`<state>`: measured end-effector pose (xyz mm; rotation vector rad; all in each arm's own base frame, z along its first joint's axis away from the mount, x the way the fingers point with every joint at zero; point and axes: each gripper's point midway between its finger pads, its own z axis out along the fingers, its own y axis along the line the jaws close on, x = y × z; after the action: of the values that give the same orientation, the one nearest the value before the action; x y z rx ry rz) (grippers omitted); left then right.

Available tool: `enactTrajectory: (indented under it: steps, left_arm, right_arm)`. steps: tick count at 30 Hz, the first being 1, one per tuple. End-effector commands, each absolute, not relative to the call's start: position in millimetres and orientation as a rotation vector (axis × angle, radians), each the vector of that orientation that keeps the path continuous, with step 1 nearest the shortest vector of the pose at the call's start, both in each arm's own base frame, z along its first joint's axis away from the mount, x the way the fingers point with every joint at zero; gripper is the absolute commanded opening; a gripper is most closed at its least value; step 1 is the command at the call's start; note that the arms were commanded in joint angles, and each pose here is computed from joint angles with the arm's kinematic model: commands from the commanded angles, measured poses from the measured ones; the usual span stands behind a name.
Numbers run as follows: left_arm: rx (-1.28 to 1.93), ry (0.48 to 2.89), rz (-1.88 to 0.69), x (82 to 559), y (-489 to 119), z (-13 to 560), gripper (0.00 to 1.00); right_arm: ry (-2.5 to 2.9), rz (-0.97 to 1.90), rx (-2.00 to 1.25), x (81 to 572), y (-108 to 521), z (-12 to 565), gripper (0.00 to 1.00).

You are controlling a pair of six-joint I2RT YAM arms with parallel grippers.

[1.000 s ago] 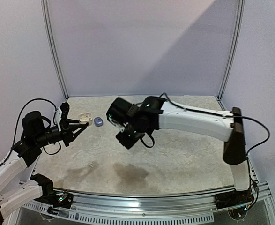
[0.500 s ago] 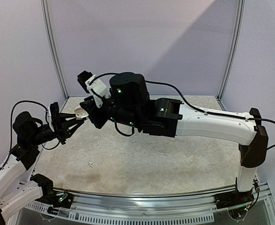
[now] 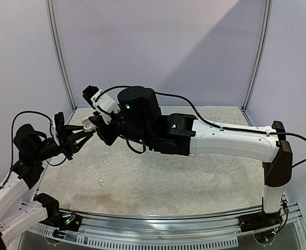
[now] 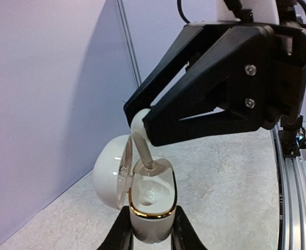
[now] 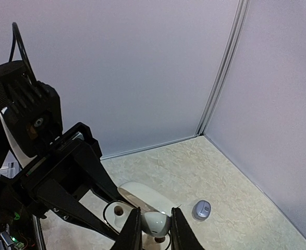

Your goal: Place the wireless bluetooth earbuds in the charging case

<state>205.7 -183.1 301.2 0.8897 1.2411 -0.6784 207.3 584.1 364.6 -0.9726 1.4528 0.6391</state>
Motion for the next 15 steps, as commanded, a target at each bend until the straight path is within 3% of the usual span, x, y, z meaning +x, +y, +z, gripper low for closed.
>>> enactTrajectory:
  steps: [1, 15]
  left_arm:
    - [0.865, 1.25, -0.692, 208.1, -181.8, 302.5, 0.0]
    - [0.833, 1.248, -0.686, 210.7, -179.4, 309.3, 0.0]
  right_arm:
    - [1.463, 0.572, -0.966, 214.9, 583.7, 353.2, 0.0]
    - [1.486, 0.51, -0.999, 219.0, 583.7, 332.0, 0.0]
